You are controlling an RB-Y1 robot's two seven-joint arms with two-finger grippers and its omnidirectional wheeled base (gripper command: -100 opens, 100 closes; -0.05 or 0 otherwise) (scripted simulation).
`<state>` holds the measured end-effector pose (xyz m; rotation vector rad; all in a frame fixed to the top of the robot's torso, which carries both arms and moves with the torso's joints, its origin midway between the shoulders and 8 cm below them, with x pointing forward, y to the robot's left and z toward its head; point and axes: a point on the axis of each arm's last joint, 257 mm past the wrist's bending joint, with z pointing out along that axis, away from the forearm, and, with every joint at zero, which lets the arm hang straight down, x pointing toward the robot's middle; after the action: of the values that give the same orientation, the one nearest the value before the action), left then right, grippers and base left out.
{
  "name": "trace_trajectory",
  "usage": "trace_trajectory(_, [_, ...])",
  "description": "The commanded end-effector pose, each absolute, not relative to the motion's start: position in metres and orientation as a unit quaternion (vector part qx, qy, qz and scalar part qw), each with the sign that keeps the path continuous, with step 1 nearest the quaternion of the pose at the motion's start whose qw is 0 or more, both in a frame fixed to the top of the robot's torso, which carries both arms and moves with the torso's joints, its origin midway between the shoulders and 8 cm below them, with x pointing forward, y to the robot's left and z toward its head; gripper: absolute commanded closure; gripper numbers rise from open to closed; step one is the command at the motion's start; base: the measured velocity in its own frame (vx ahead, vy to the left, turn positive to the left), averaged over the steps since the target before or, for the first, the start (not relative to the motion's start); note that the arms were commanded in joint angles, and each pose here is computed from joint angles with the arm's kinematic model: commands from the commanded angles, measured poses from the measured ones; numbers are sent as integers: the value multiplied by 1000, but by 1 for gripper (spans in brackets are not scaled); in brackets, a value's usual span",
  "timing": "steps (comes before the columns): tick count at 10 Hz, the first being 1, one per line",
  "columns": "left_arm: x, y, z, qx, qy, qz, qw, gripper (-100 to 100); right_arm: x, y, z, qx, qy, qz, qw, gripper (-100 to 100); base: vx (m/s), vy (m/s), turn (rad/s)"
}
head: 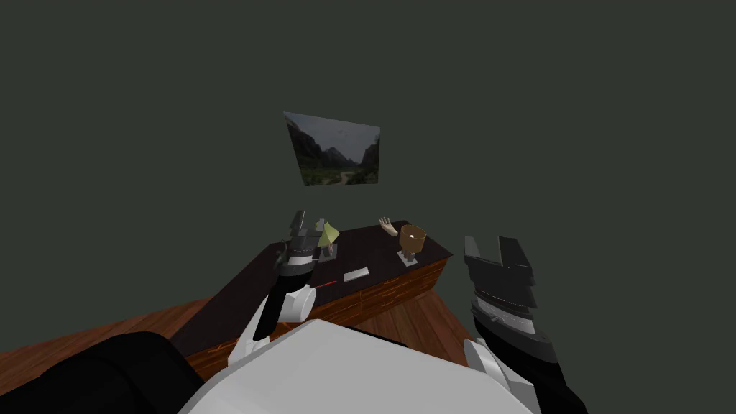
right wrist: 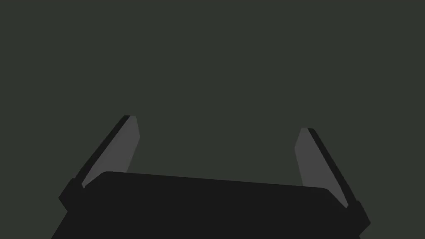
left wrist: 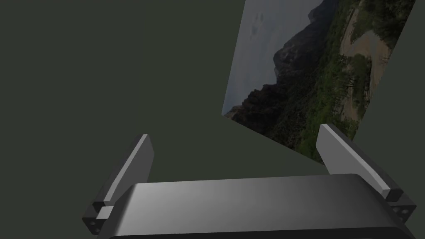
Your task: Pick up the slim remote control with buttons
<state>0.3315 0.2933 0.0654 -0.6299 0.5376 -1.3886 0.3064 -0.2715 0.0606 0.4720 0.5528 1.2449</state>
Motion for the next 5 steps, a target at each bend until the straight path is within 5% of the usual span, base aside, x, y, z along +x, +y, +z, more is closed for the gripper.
trace_trajectory(1, [336, 296, 62, -284, 259, -617, 687, -100, 306, -271, 61, 216, 253, 570, 751, 0, -36, -19, -94])
trace_trajectory(5, [349, 315, 44, -318, 291, -600, 674, -100, 306, -271, 61, 216, 253, 570, 751, 0, -49, -26, -149])
